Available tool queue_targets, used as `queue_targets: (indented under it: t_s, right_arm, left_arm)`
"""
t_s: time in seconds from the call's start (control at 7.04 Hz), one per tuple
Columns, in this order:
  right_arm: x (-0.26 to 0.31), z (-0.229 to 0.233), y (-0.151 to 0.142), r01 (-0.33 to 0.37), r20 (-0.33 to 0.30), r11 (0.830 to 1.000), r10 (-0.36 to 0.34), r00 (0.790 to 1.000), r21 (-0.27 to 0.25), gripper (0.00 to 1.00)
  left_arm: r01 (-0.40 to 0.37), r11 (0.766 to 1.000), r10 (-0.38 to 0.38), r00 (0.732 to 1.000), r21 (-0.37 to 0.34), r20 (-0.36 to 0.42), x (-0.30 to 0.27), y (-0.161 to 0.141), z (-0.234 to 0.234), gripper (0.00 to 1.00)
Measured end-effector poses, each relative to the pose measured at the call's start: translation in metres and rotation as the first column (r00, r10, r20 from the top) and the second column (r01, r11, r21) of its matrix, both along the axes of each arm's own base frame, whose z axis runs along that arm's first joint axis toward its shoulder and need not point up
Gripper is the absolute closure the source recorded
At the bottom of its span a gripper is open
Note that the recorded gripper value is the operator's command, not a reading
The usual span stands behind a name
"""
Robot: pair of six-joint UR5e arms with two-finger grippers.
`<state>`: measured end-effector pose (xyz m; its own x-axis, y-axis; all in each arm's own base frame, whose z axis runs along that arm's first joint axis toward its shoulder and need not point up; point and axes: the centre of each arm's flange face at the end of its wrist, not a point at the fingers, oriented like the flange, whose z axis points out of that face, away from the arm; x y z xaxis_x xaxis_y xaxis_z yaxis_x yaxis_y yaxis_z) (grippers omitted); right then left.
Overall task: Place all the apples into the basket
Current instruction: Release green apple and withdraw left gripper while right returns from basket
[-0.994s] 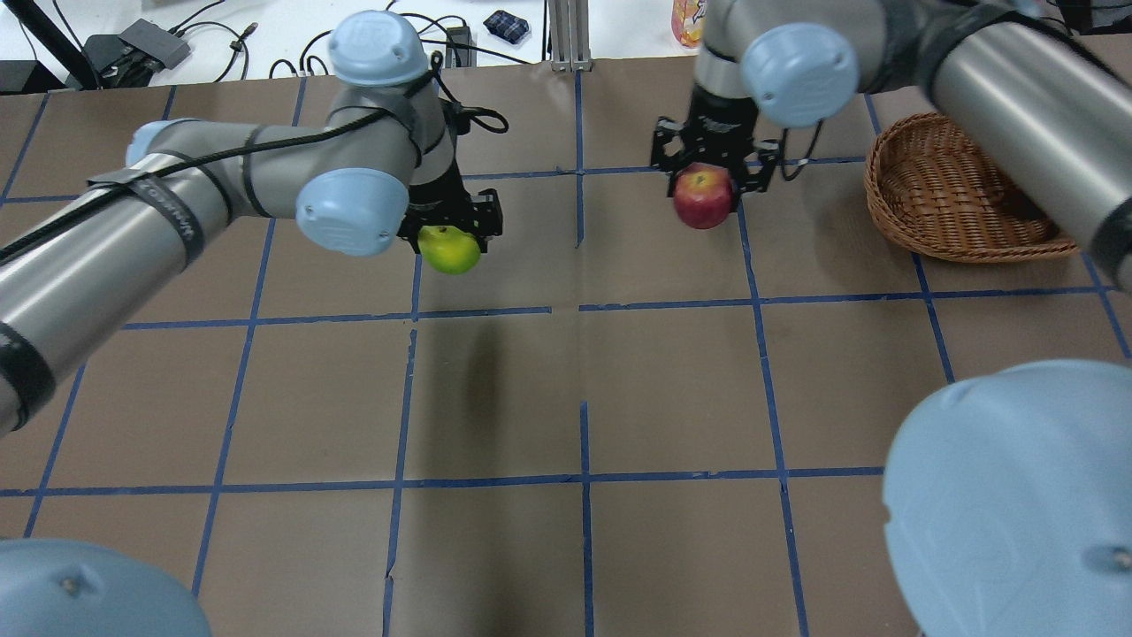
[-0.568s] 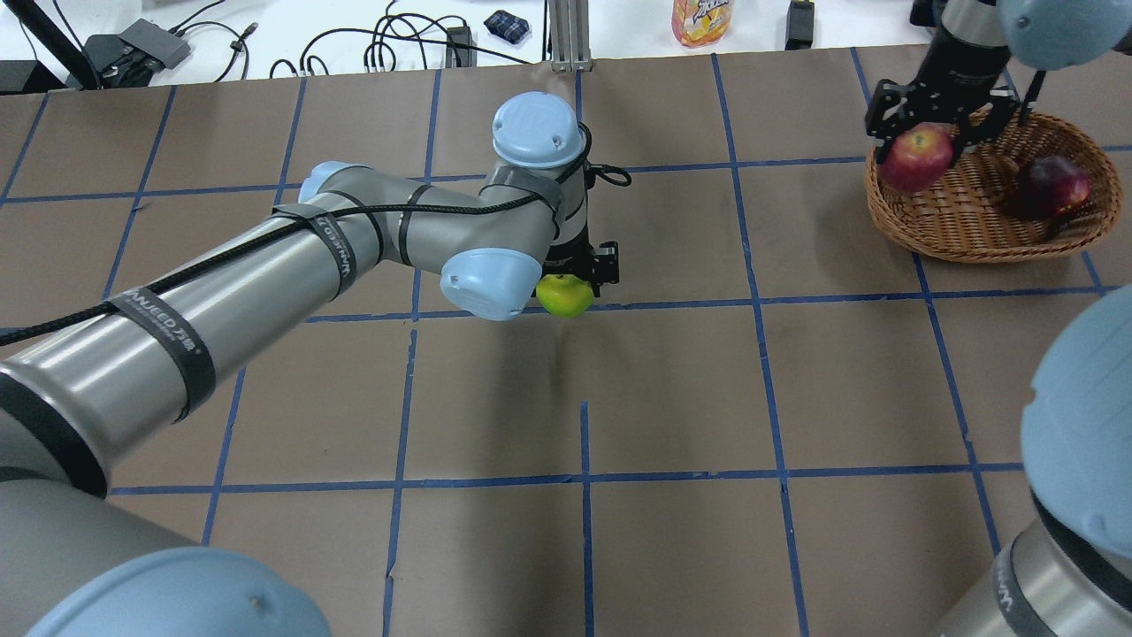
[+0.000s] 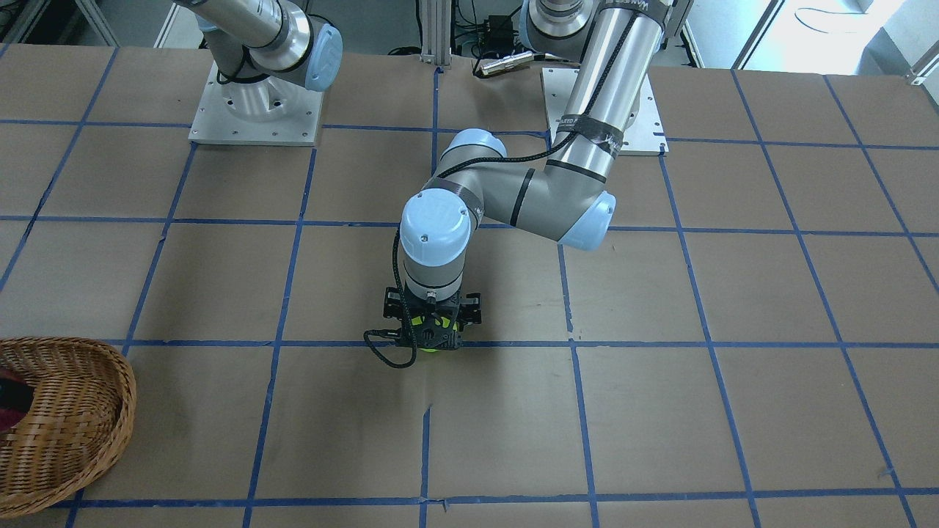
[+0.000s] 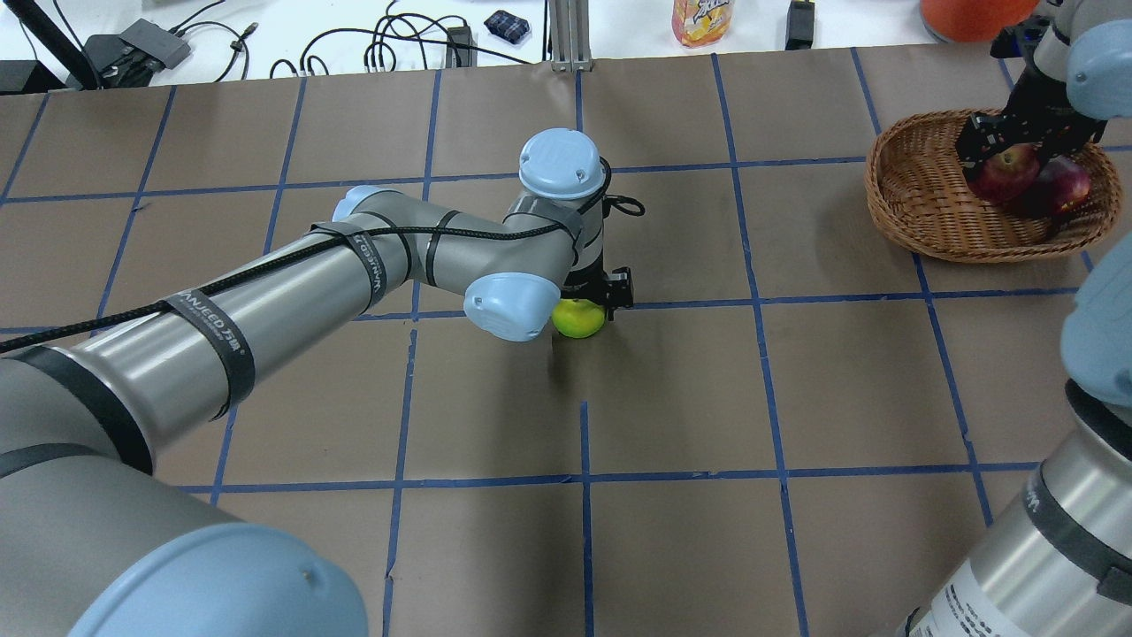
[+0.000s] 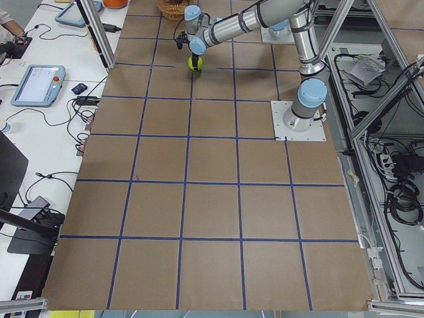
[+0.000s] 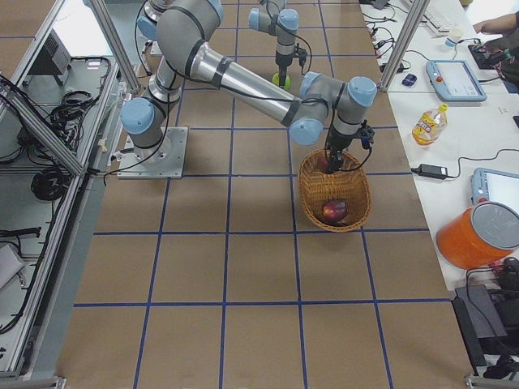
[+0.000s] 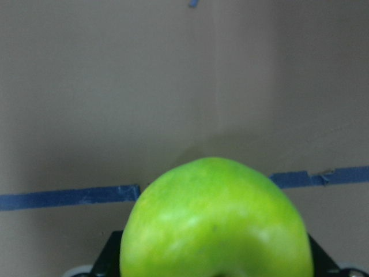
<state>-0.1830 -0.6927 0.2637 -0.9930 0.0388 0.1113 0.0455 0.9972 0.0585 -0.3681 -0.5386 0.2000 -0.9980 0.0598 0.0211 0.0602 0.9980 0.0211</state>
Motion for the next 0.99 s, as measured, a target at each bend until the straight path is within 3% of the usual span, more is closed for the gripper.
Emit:
queue_targets:
  t_s: [0.14,0.28,0.43,0.71,0.99]
  right_arm:
    - [-0.005,-0.01,0.0,0.001,0.002,1.0,-0.001,1.0,0.005,0.74]
    - [-0.007,-0.018,0.0,0.002,0.005,1.0,-0.002,1.0,0.015,0.21]
    - [-0.008,-0.024,0.0,0.001,0.009,1.0,-0.001,1.0,0.023,0.0]
    - [-0.007,-0.029,0.002,0.002,0.025,0.999,-0.004,1.0,0.054,0.0]
    - [-0.004,-0.012,0.011,0.0,0.047,0.995,-0.004,0.999,0.098,0.0]
  left_arm:
    - [-0.006,1.0,0.006,1.0,-0.007,-0.009,0.002,-0.002,0.031,0.0]
    - [-0.011,1.0,0.011,1.0,0.006,-0.007,0.005,-0.001,0.074,0.0]
    - [-0.019,0.999,0.019,1.0,0.027,0.002,0.015,0.004,0.122,0.0]
    - [-0.046,0.997,0.045,0.999,0.06,0.019,0.05,0.034,0.21,0.0]
    - [-0.046,0.998,0.045,0.999,0.049,0.006,0.108,0.063,0.259,0.0]
